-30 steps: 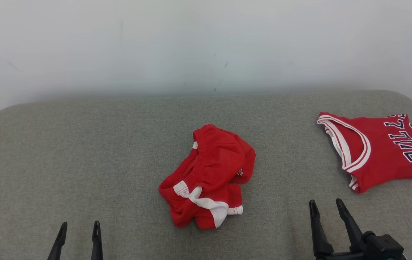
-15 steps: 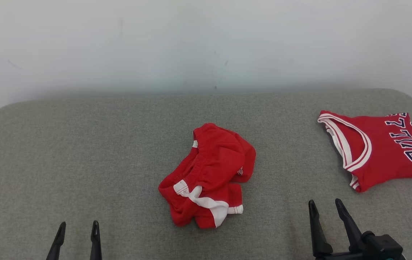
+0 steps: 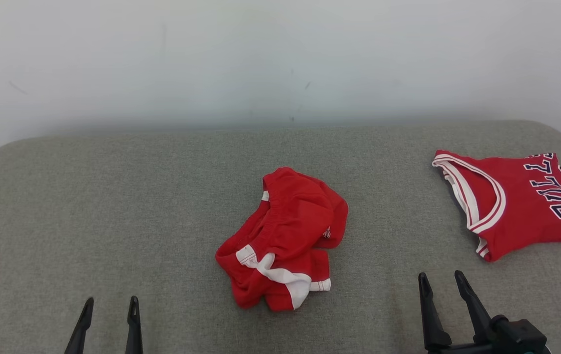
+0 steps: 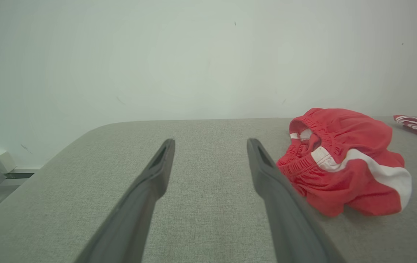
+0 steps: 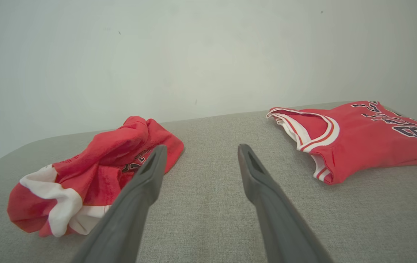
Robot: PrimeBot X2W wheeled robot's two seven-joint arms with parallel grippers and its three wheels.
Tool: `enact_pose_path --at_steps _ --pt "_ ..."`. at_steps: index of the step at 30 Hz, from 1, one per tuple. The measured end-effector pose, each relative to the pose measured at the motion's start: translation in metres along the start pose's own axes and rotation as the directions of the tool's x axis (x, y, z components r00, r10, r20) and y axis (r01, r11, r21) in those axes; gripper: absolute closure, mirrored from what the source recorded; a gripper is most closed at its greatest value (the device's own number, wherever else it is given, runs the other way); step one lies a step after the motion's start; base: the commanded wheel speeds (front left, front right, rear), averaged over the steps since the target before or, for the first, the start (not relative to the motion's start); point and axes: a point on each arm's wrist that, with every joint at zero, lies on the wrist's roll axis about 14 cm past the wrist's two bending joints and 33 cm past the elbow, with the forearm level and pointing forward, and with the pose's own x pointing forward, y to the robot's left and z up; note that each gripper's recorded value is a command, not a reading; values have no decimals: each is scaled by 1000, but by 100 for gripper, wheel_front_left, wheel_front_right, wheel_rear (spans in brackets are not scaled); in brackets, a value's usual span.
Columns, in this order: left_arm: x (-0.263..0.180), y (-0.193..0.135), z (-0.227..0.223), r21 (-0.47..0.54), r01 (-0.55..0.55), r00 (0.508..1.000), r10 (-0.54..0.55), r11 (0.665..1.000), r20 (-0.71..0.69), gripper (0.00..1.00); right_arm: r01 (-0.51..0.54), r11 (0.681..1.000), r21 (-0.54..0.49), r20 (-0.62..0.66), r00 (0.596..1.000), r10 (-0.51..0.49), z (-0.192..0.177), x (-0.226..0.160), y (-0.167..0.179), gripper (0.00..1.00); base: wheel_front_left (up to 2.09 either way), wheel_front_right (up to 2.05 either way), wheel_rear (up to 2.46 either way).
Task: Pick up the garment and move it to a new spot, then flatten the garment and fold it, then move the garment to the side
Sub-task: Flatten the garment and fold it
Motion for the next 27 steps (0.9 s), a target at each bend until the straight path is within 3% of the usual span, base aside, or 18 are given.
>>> enact_pose_path --at_steps 5,13,20,27 --pt "13 -10 4 -3 35 999 -35 999 18 0 -17 1000 2 -11 1000 17 -4 1 6 0 0 0 0" --pt "48 -42 5 0 196 980 -196 981 20 0 -42 999 4 -17 999 42 -6 11 13 0 0 0 0" --pt "81 -79 -8 18 370 929 -369 929 -29 0 -17 1000 9 -23 1000 18 -8 17 5 0 0 0 0" --pt "97 -102 -47 -1 480 866 -474 877 -158 0 29 999 17 -41 999 -29 -13 16 -9 0 0 0 0"
